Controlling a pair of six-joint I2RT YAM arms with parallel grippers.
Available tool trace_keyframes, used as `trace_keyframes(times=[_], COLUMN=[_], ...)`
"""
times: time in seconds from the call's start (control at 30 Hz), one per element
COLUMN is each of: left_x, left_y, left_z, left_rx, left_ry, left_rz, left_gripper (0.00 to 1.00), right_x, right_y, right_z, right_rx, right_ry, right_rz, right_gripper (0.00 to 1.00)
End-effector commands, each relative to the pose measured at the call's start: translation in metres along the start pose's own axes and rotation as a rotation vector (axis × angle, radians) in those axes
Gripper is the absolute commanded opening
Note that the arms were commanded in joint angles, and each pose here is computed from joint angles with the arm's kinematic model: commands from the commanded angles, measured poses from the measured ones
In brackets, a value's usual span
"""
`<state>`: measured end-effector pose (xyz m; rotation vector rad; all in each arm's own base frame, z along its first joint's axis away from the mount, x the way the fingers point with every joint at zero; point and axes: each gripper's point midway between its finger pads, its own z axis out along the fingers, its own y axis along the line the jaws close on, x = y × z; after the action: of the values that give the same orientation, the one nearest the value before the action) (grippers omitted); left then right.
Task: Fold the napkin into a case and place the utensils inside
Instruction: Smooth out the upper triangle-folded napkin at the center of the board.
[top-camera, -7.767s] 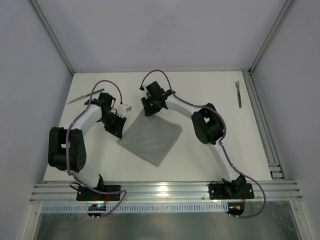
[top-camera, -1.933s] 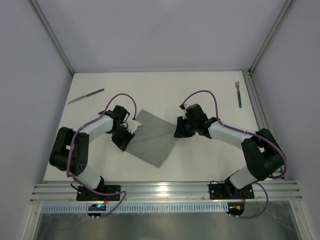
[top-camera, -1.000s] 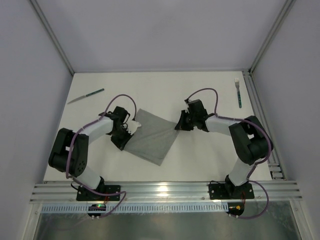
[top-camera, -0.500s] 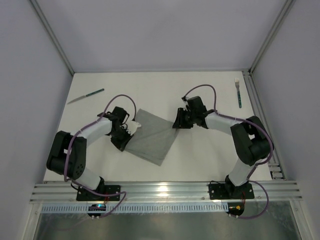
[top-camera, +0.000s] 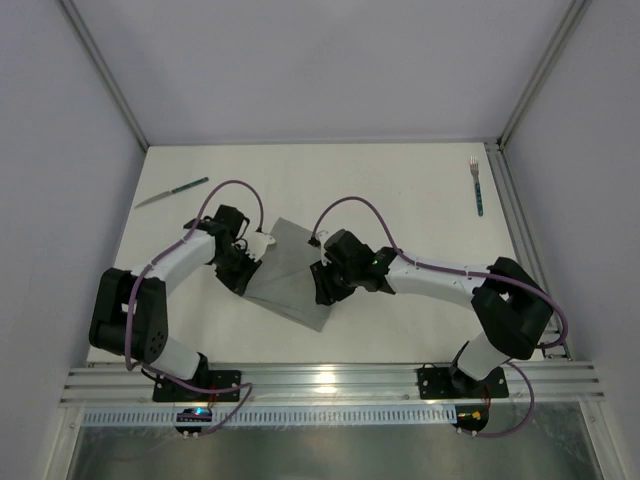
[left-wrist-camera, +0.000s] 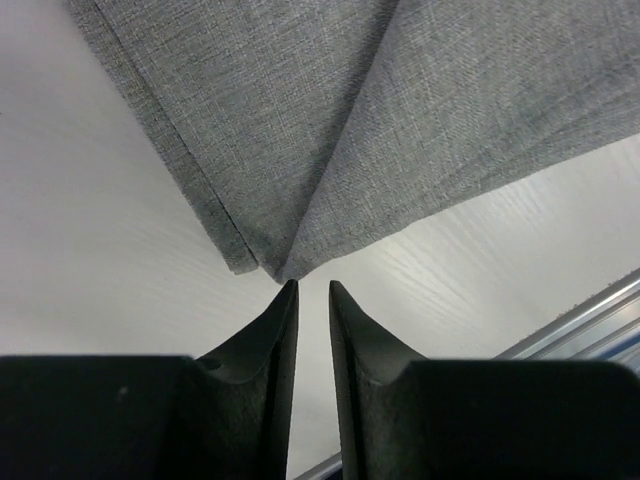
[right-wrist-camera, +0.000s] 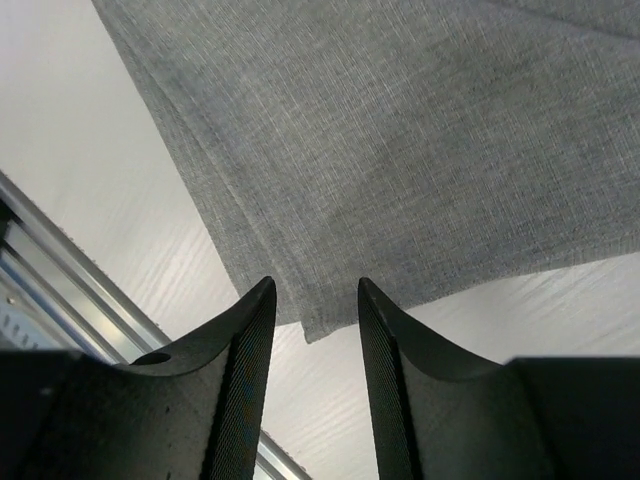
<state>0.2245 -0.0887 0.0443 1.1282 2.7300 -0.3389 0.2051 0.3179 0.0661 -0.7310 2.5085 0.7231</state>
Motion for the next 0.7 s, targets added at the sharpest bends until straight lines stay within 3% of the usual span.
trace_keyframes(times=[0.0,0.2,0.43,0.67], left_x=[-0.010,0.000,0.010,0.014], left_y=[0.018,0.019,0.020,0.020], left_z=[0.002,0.009,0.020,0.020], left_rx=[-0.069,-0.073,-0.081,-0.087], left_ry=[-0.006,0.025,0.058,0.059], left_rz=[-0.027,-0.035,-0.040,-0.035], left_gripper=[0.22,0.25,0.25,0.24], right_x=[0.011,0.030,0.047,0.042], right_y=[-0.009,0.021,0.004,-0.003], right_z=[0.003,-0.001,0.013,0.012], right_rx=[0.087,0.074,0.181,0.226], right_ry=[0.006,0.035,0.109,0.098], right_rz=[0.005,-0.130,-0.235,-0.258], right_gripper=[0.44,0.46,0.46,0.43])
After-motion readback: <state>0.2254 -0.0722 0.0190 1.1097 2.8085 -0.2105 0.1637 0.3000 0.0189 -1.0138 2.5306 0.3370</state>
